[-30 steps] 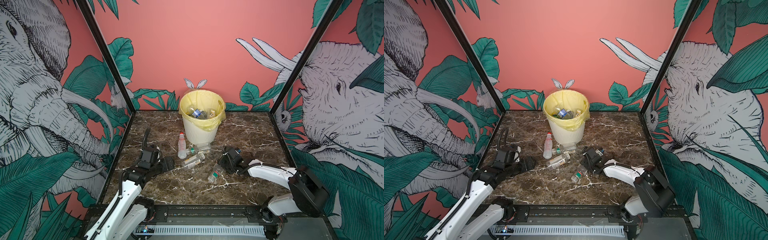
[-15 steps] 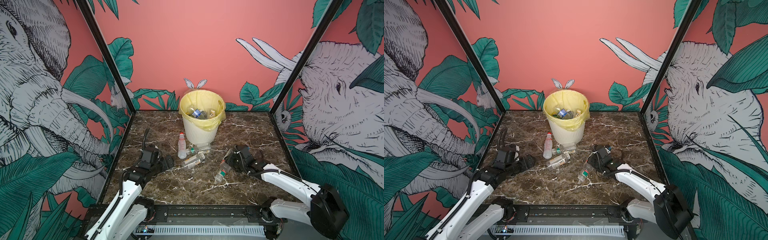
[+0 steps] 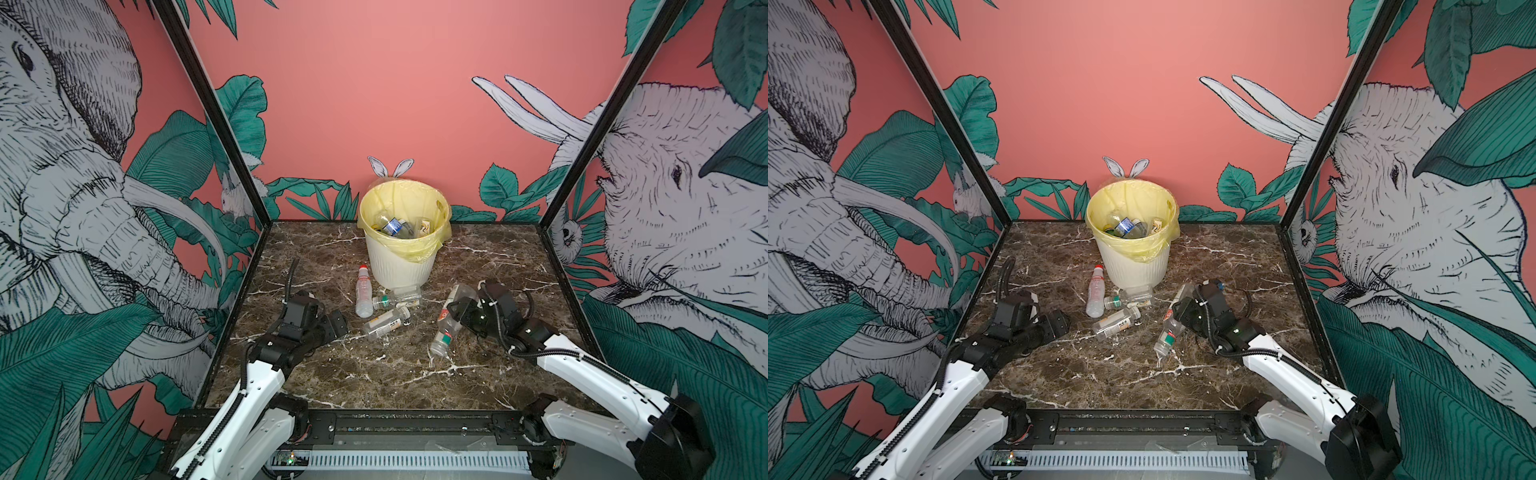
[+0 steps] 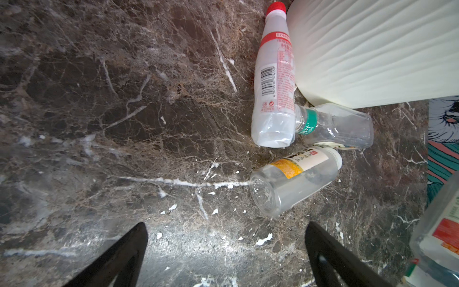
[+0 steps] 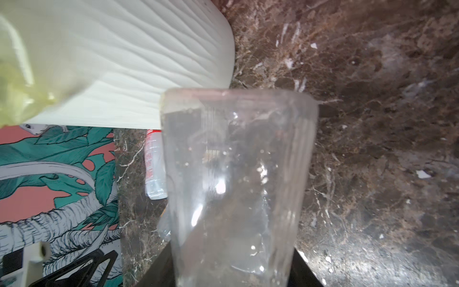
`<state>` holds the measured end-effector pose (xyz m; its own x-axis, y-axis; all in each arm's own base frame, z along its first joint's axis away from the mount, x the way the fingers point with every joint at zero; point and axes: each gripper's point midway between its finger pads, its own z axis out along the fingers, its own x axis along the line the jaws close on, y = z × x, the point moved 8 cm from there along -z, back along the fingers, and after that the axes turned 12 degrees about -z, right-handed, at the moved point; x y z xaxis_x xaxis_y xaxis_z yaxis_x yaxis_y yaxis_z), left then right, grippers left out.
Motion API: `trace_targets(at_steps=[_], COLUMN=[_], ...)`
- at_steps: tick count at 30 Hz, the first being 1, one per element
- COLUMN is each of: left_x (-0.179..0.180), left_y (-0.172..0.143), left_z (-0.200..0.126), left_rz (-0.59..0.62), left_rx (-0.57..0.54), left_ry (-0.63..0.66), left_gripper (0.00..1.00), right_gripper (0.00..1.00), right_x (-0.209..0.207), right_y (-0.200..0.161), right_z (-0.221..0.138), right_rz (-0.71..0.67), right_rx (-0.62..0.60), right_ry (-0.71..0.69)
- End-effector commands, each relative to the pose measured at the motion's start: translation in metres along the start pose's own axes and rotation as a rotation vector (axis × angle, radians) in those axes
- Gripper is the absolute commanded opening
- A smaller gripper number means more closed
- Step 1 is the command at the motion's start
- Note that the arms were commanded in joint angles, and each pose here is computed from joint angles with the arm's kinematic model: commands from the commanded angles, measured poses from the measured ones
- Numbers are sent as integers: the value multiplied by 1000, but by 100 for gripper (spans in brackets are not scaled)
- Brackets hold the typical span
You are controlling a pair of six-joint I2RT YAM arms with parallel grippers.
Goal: Throw the plastic bottles in the bin
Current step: Pick up the plastic bottle from the center of the table, then throw the plastic bottle into the trash bin.
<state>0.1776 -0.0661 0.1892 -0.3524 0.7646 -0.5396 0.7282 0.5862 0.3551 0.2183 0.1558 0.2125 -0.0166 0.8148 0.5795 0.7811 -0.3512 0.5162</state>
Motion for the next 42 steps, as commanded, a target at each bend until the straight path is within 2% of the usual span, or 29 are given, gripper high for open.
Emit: trace_targets(at_steps=[1, 18, 24, 35, 42], left_x=[4, 11, 10, 7, 6], left_y=[0, -3, -3, 1, 1], left_z=[0, -1, 0, -5, -1], left_rz=[-9, 6, 3, 22, 20], left_rx=[-21, -28, -21, -37, -29], left_ry=[8, 33, 23, 38, 35], left_gripper=[99, 99, 99, 99, 99], right_gripper=[52, 52, 52, 53, 52], right_x=[25, 71, 66, 59, 95], right_y=[21, 59, 66, 65, 97], right_z=[-15, -42, -48, -63, -76], right_rz=[-48, -142, -104, -142, -204], right_rx=[-79, -188, -205, -233, -283], right_ry=[107, 255, 224, 221, 276])
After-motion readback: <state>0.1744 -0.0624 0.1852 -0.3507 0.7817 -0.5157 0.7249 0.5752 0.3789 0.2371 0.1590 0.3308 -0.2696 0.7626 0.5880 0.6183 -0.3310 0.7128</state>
